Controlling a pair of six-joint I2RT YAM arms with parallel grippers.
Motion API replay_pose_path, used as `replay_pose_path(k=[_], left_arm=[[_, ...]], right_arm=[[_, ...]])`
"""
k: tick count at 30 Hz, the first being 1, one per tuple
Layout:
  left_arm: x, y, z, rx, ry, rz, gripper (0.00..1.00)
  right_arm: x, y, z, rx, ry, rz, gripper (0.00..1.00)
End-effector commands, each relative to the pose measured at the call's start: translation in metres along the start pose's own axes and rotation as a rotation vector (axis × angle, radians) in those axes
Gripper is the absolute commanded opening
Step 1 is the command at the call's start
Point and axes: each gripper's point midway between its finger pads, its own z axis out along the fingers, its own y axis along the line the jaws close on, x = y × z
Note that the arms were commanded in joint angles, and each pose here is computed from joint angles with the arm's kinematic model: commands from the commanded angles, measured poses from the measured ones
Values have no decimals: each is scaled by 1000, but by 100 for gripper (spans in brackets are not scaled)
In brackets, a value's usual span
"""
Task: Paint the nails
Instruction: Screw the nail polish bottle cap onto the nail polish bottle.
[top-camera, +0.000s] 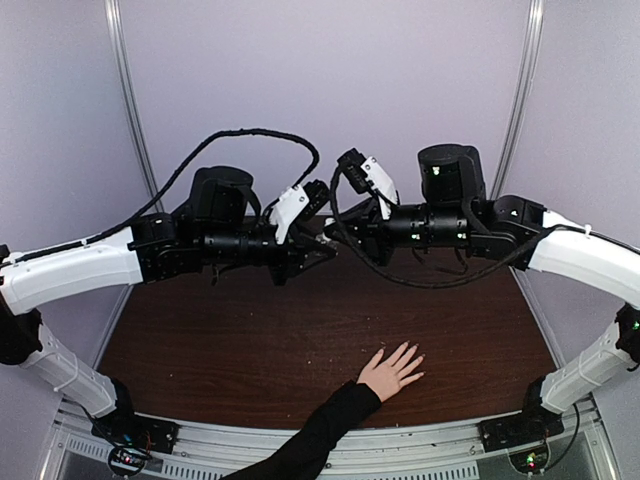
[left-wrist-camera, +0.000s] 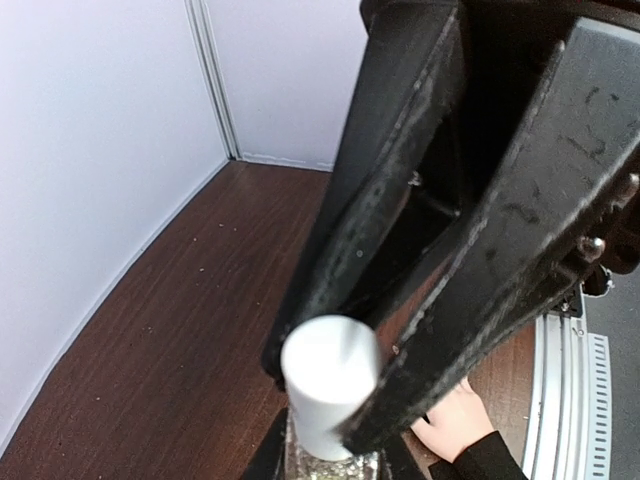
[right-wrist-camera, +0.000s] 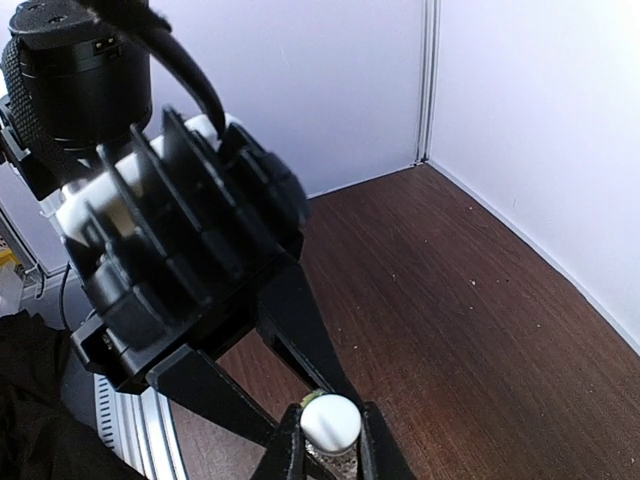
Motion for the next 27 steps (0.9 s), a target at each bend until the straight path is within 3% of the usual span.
replay_pose_path(k=[1, 4, 7, 18, 27], left_arm=[[-19, 45, -18, -196, -48, 6, 0], [-23, 32, -20, -126, -64, 28, 0], [-25, 16, -22, -39, -77, 57, 0], [-32, -74, -48, 491, -165, 140, 0], [-31, -98, -55, 636, -165, 157, 0]], right_arm=[[13, -13, -15, 83, 57, 41, 6], [8, -5, -23, 41, 45, 22, 35], [1, 6, -32, -23, 20, 1, 49], [-18, 61, -58, -342, -29, -95, 54], [-23, 87, -59, -525, -30, -73, 55]])
